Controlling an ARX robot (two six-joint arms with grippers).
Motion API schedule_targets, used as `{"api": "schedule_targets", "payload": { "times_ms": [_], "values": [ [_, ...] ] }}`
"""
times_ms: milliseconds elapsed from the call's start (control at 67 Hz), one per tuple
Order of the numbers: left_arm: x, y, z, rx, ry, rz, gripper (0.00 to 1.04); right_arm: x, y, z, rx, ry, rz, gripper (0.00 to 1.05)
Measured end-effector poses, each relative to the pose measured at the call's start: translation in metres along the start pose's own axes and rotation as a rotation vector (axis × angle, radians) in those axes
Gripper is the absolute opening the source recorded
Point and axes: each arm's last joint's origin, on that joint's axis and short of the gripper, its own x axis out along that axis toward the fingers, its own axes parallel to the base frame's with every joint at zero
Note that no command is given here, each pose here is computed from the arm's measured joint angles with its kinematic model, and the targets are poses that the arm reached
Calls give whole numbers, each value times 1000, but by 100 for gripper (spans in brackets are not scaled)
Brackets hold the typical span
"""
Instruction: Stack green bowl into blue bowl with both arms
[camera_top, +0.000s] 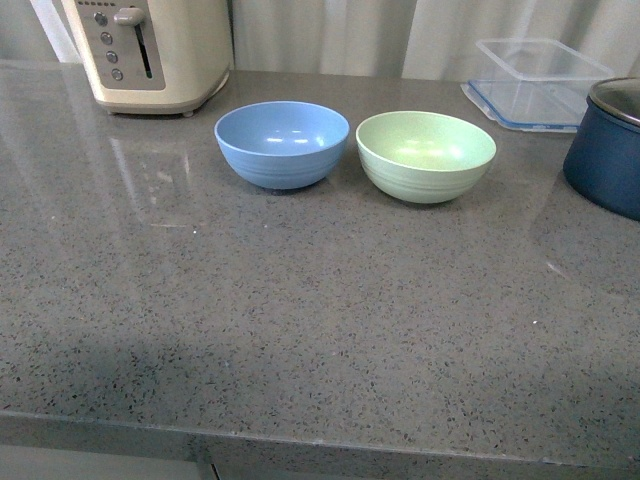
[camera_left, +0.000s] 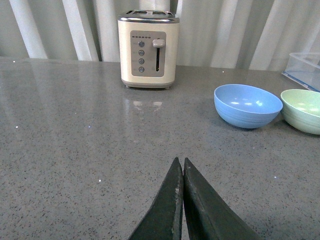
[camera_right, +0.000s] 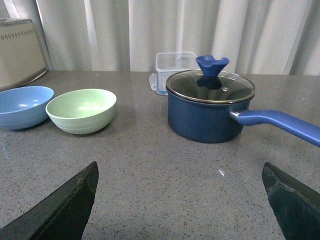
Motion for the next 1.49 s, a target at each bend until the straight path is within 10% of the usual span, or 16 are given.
{"api": "schedule_targets", "payload": {
  "times_ms": [522, 731, 896, 1060, 1493],
  "values": [
    [-13, 0, -3, 0, 6, 0, 4, 0, 0, 0, 0, 0, 0, 95],
    [-14, 0, -3, 0, 6, 0, 42, 0, 0, 0, 2, 4, -3, 95],
    [-14, 0, -3, 0, 6, -1, 72, 10, 0, 7, 83, 621, -172, 95],
    [-14, 0, -3, 0, 6, 0, 100, 38, 5, 26, 79, 668, -143, 95],
    [-14, 0, -3, 2, 6, 0, 98, 148, 48, 105, 23, 616, 24, 95]
  ]
}}
